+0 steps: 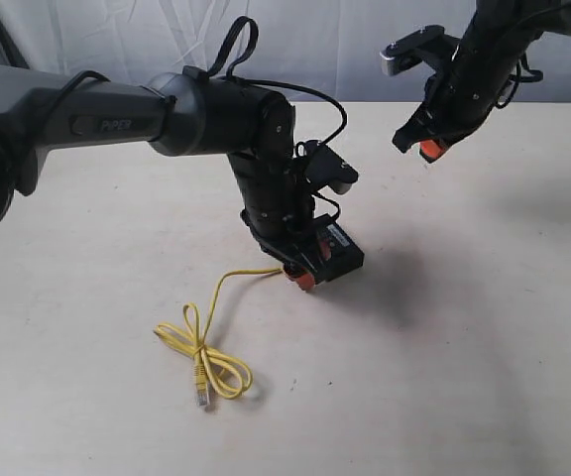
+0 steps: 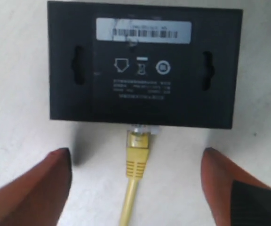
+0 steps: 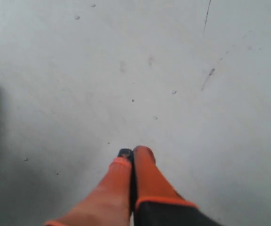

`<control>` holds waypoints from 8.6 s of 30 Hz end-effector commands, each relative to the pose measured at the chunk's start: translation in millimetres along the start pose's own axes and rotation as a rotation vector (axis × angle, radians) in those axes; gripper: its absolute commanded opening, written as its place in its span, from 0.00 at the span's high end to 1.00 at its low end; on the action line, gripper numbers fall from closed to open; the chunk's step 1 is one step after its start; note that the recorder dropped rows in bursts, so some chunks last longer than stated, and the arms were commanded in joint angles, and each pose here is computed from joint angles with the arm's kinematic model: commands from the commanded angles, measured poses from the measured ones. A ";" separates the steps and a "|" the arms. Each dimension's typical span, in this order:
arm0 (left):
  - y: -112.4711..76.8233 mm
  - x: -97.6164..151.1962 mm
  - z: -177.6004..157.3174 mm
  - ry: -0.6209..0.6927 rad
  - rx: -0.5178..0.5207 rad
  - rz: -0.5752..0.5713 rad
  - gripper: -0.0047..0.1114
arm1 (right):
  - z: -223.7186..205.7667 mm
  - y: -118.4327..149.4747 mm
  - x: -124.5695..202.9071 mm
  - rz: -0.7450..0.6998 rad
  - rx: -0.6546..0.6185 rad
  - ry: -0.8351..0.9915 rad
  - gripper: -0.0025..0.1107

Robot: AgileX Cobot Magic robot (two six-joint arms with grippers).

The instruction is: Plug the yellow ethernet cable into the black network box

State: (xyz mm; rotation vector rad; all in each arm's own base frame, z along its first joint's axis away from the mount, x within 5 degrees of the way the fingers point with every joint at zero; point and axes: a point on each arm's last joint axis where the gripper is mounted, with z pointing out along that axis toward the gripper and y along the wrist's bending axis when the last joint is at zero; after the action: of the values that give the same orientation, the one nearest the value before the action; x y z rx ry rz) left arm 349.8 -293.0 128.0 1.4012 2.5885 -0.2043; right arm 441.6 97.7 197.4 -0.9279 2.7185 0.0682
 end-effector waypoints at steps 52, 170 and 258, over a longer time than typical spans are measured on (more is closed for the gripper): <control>-27.0 239.3 -240.2 -0.527 -0.445 -0.453 0.96 | -200.8 91.3 180.3 0.242 0.263 -0.427 0.99; -90.9 378.6 -153.5 -1.132 -0.745 -0.703 0.96 | -167.0 144.5 321.0 0.455 0.510 -1.104 0.99; -90.9 378.6 -153.5 -1.132 -0.745 -0.703 0.96 | -92.8 156.8 356.0 0.571 0.448 -1.046 0.99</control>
State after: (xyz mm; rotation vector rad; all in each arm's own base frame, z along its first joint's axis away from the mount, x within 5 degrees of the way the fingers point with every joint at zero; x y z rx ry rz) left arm 55.6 -2.7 192.1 -0.0064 1.7308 -0.0653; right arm 54.6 -0.8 185.0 0.0743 1.7999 0.0434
